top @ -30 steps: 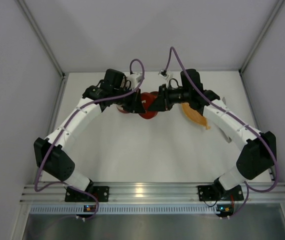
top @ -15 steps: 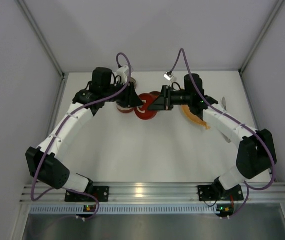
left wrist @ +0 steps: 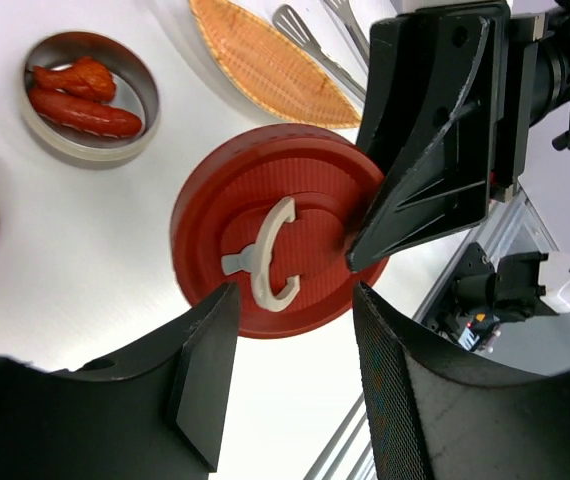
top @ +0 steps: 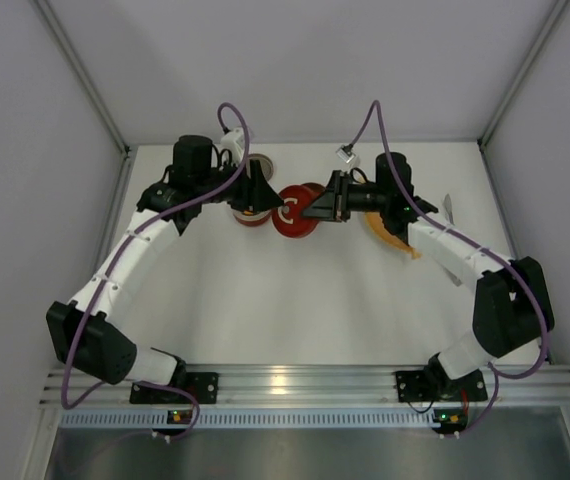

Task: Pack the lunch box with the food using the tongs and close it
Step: Close the box lid on the packing box.

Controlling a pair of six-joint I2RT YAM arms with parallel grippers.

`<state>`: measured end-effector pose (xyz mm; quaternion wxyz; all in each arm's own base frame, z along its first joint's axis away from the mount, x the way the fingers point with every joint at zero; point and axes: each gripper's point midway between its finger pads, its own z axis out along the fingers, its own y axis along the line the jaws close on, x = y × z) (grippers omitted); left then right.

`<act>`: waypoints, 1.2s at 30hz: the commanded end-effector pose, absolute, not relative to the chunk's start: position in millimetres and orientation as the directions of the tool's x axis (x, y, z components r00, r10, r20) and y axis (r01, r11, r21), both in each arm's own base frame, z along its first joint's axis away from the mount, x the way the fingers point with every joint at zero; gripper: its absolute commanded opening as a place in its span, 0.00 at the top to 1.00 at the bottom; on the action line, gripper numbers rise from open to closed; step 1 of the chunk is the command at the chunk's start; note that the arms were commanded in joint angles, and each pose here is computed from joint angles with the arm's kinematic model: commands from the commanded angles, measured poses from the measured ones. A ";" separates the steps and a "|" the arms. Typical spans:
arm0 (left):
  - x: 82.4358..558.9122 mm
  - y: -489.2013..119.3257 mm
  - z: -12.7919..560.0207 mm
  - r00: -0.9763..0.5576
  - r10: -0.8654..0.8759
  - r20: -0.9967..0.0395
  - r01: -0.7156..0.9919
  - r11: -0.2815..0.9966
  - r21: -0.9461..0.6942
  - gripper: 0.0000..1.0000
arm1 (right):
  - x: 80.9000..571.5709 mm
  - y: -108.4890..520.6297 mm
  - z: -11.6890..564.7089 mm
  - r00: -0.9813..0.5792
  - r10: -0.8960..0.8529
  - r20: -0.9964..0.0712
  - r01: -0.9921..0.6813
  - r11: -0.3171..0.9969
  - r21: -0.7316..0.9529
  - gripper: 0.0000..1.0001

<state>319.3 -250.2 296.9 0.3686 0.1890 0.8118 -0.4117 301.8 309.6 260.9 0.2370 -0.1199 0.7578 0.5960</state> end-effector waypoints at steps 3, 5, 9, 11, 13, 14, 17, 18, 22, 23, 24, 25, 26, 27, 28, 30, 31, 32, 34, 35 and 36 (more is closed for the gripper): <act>322.1 -242.2 321.3 -0.596 -0.055 -0.801 0.626 0.593 -0.507 0.47 | 304.7 303.7 297.8 -0.814 0.172 -0.555 -0.531 0.170 0.830 1.00; 323.5 -242.0 317.8 -0.605 -0.063 -0.794 0.613 0.599 -0.515 0.47 | 303.2 304.6 298.4 -0.829 0.180 -0.529 -0.509 0.148 0.848 1.00; 325.8 -242.6 315.7 -0.605 -0.068 -0.793 0.608 0.603 -0.516 0.47 | 303.1 305.5 305.0 -0.830 0.191 -0.524 -0.511 0.113 0.852 1.00; 327.4 -243.7 314.0 -0.604 -0.071 -0.794 0.607 0.605 -0.516 0.47 | 303.2 306.6 307.1 -0.832 0.194 -0.520 -0.510 0.103 0.854 1.00; 327.6 -244.6 313.6 -0.605 -0.071 -0.793 0.606 0.605 -0.516 0.46 | 303.3 306.9 308.4 -0.830 0.194 -0.523 -0.514 0.096 0.852 1.00; 328.2 -246.2 310.8 -0.611 -0.067 -0.789 0.604 0.605 -0.519 0.46 | 303.3 307.2 309.3 -0.831 0.195 -0.521 -0.513 0.092 0.853 1.00; 329.0 -250.6 306.1 -0.618 -0.058 -0.784 0.603 0.605 -0.520 0.46 | 303.3 307.8 310.6 -0.829 0.195 -0.524 -0.517 0.089 0.852 1.00; 328.8 -252.7 305.3 -0.619 -0.053 -0.784 0.607 0.602 -0.520 0.46 | 303.6 307.9 309.5 -0.830 0.194 -0.523 -0.516 0.091 0.852 1.00; 326.0 -262.3 301.8 -0.620 -0.036 -0.784 0.617 0.594 -0.516 0.46 | 302.0 309.7 308.2 -0.829 0.185 -0.528 -0.519 0.094 0.849 1.00; 325.9 -264.1 301.2 -0.621 -0.035 -0.783 0.618 0.592 -0.517 0.47 | 302.2 309.8 308.2 -0.828 0.184 -0.529 -0.521 0.095 0.848 1.00; 325.6 -266.5 301.4 -0.620 -0.033 -0.784 0.622 0.589 -0.516 0.48 | 302.7 309.3 308.3 -0.827 0.185 -0.531 -0.522 0.097 0.847 1.00; 325.1 -267.7 302.0 -0.619 -0.033 -0.785 0.624 0.586 -0.517 0.48 | 302.7 309.3 307.8 -0.828 0.184 -0.530 -0.521 0.099 0.848 1.00; 325.5 -268.4 301.4 -0.620 -0.032 -0.784 0.624 0.587 -0.517 0.49 | 302.1 309.6 308.7 -0.827 0.183 -0.532 -0.523 0.098 0.847 1.00; 324.3 -270.4 302.3 -0.618 -0.031 -0.785 0.627 0.583 -0.516 0.50 | 302.1 309.6 308.6 -0.826 0.183 -0.533 -0.525 0.098 0.846 1.00; 324.2 -271.3 301.6 -0.619 -0.029 -0.785 0.627 0.584 -0.516 0.51 | 302.4 309.8 308.1 -0.827 0.183 -0.531 -0.522 0.098 0.847 1.00; 323.3 -273.2 302.0 -0.616 -0.027 -0.787 0.630 0.582 -0.514 0.52 | 301.9 310.2 308.1 -0.828 0.181 -0.531 -0.522 0.097 0.847 1.00; 323.2 -273.9 301.6 -0.615 -0.024 -0.788 0.632 0.583 -0.511 0.53 | 302.9 310.0 306.7 -0.830 0.182 -0.528 -0.519 0.100 0.849 1.00; 323.6 -274.3 300.0 -0.617 -0.022 -0.787 0.630 0.585 -0.510 0.54 | 302.5 309.8 306.6 -0.829 0.182 -0.529 -0.520 0.100 0.848 1.00; 324.5 -274.9 299.5 -0.614 -0.021 -0.789 0.628 0.592 -0.505 0.56 | 301.5 310.8 305.9 -0.830 0.178 -0.529 -0.520 0.098 0.848 1.00; 325.5 -274.1 298.5 -0.616 -0.022 -0.788 0.625 0.596 -0.505 0.57 | 300.6 311.7 305.8 -0.829 0.175 -0.531 -0.522 0.096 0.848 1.00; 326.4 -273.6 298.2 -0.615 -0.023 -0.788 0.622 0.600 -0.503 0.58 | 300.0 312.2 306.3 -0.828 0.173 -0.534 -0.526 0.095 0.845 1.00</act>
